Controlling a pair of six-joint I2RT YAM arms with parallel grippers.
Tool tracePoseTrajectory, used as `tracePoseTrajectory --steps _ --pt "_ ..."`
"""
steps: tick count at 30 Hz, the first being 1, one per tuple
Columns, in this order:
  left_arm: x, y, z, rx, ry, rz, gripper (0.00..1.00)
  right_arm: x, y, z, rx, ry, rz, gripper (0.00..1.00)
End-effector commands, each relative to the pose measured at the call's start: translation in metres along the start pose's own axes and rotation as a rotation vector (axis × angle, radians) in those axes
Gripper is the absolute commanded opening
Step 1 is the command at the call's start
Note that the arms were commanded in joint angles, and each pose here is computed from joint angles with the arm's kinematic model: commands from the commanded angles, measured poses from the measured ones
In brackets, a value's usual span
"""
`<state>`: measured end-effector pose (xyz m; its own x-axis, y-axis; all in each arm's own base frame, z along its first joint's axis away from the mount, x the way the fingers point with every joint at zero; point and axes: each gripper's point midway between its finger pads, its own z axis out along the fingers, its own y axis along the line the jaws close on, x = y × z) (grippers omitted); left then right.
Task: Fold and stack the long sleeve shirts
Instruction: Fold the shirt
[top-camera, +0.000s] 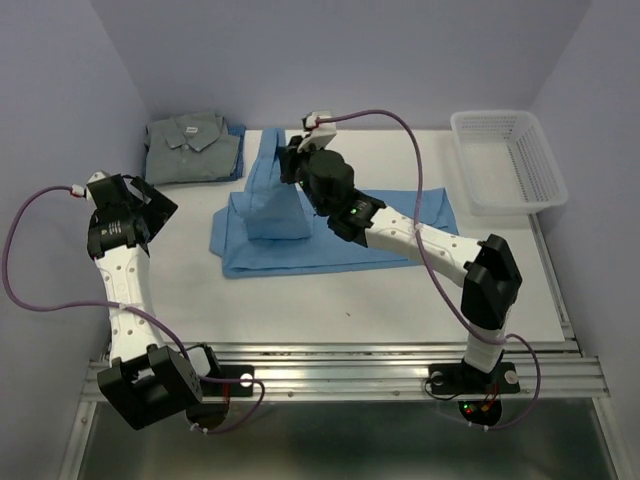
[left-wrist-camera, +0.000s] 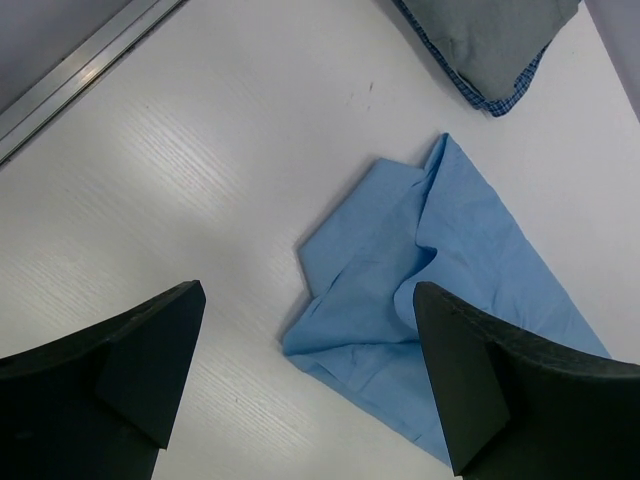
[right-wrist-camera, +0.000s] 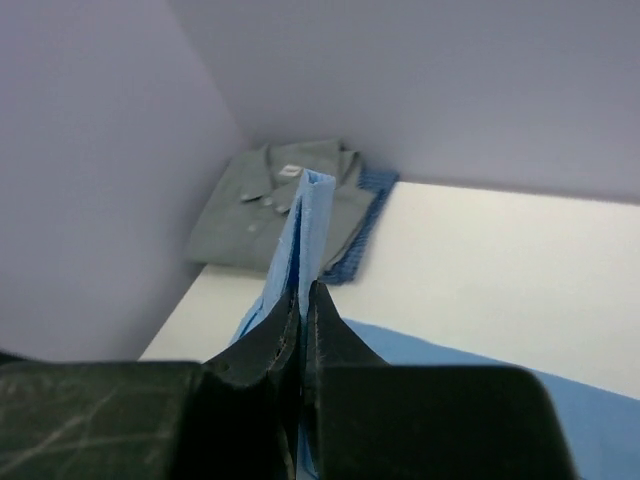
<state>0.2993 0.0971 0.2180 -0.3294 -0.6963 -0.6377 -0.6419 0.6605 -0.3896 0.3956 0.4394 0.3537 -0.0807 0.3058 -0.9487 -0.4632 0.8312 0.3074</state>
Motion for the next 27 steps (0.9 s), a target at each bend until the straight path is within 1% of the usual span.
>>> tracePoseTrajectory --steps 1,4,5,7,8,9,12,15,19,24,27 --pt "-0.004 -0.018 -0.005 0.110 -0.023 0.028 0.99 -0.027 -0.058 -0.005 0.172 -0.086 0.081 0.01" --pt "0.002 -0.026 -0.003 0.154 -0.006 0.036 0.99 -0.038 -0.091 -0.014 0.268 -0.114 0.086 0.01" --pt "0.007 -0.026 0.000 0.154 0.008 0.038 0.99 -0.040 -0.110 -0.022 0.315 -0.122 0.084 0.01" --pt "0.012 -0.032 0.003 0.169 0.018 0.044 0.99 -0.044 -0.129 -0.028 0.359 -0.131 0.080 0.01" --pt "0.021 -0.040 0.006 0.184 0.044 0.059 0.99 -0.040 -0.143 -0.032 0.394 -0.129 0.073 0.01" --pt "0.023 -0.045 0.008 0.194 0.046 0.064 0.99 -0.050 -0.162 -0.035 0.437 -0.153 0.080 0.01" --pt "0.039 -0.064 0.014 0.214 0.081 0.095 0.99 -0.058 -0.200 -0.045 0.525 -0.176 0.074 0.01" --pt "0.049 -0.079 0.022 0.222 0.109 0.114 0.99 -0.060 -0.229 -0.054 0.590 -0.178 0.044 0.01" --pt "0.062 -0.098 0.034 0.240 0.151 0.125 0.99 -0.058 -0.257 -0.064 0.644 -0.177 0.037 0.01" --pt "0.077 -0.119 0.045 0.257 0.192 0.141 0.99 -0.044 -0.269 -0.070 0.657 -0.146 0.026 0.01" --pt "0.086 -0.129 0.056 0.251 0.219 0.154 0.99 -0.037 -0.285 -0.077 0.701 -0.133 0.018 0.01"
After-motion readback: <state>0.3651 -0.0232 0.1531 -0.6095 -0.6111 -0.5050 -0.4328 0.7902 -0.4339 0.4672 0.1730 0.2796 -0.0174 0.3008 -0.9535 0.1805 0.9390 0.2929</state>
